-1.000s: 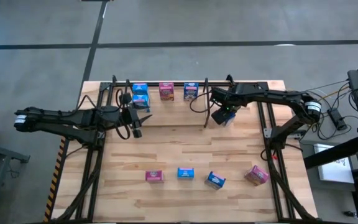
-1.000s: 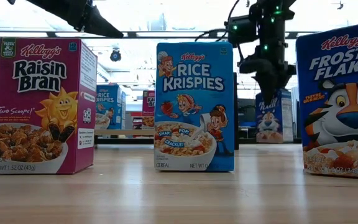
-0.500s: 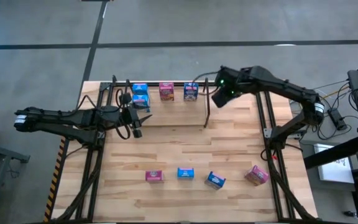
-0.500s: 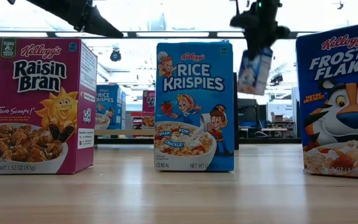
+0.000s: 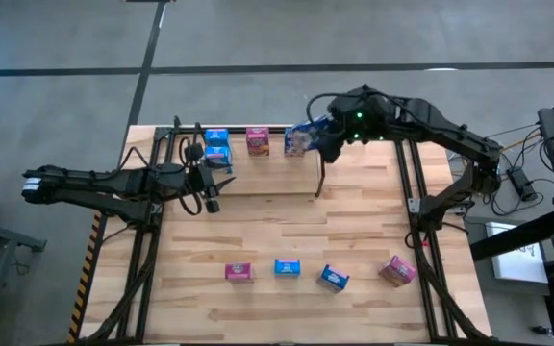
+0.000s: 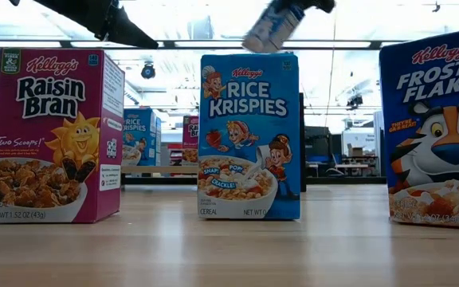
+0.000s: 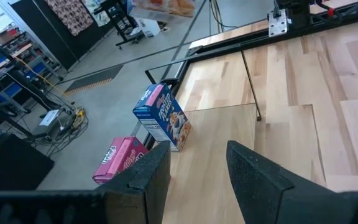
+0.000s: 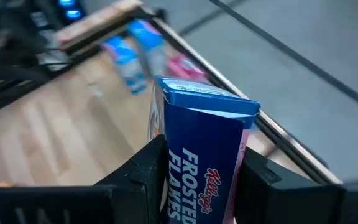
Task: Stack cereal on shelf
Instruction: Put the top blue cereal box on the shelf aligned with the blue cereal box
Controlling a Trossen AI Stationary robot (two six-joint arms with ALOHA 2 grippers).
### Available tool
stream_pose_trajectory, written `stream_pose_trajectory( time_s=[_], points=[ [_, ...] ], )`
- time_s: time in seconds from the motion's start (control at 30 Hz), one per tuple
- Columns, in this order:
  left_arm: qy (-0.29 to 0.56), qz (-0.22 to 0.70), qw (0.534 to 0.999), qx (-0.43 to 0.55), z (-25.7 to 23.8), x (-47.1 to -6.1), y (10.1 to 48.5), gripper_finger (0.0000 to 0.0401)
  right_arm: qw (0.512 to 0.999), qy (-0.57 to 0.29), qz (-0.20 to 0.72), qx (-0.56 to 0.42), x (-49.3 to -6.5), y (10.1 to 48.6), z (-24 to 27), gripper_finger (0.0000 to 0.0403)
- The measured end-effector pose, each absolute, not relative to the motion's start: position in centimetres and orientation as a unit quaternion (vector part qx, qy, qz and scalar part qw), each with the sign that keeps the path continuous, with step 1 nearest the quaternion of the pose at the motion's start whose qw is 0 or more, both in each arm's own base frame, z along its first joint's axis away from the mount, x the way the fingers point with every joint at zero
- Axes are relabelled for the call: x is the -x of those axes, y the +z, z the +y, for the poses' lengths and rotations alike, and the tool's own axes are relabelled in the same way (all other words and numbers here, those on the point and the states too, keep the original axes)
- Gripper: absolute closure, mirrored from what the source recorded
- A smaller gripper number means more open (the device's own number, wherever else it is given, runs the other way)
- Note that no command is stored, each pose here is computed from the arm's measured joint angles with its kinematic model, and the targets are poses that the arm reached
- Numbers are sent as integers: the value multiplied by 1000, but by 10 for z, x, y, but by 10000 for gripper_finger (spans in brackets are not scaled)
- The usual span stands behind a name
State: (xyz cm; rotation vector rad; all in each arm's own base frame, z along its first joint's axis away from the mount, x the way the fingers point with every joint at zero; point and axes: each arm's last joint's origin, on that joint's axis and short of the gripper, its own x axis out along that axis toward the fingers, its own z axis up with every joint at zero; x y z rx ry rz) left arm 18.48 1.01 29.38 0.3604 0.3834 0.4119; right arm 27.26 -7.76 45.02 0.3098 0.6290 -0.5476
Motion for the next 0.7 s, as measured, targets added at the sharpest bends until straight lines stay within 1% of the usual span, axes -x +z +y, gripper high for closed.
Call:
stream_pose_trajectory(
  time_s=[0.1, 0.23, 0.43, 0.53, 0.7],
  points=[
    [201, 188, 944, -180, 10, -185, 294, 260, 919, -222, 305, -119, -290, 444, -71, 275],
    [202, 183, 945, -180, 10, -185, 295, 260, 913, -173, 363, -69, -316, 419, -71, 275],
    [203, 178, 945, -183, 10, -185, 296, 260, 881, -102, 461, 12, -354, 370, -78, 275],
    [202, 178, 945, -185, 10, -185, 296, 260, 855, -73, 509, 64, -368, 346, -82, 275],
    [202, 179, 944, -188, 10, -185, 296, 260, 808, -64, 572, 127, -383, 321, -95, 275]
  ],
)
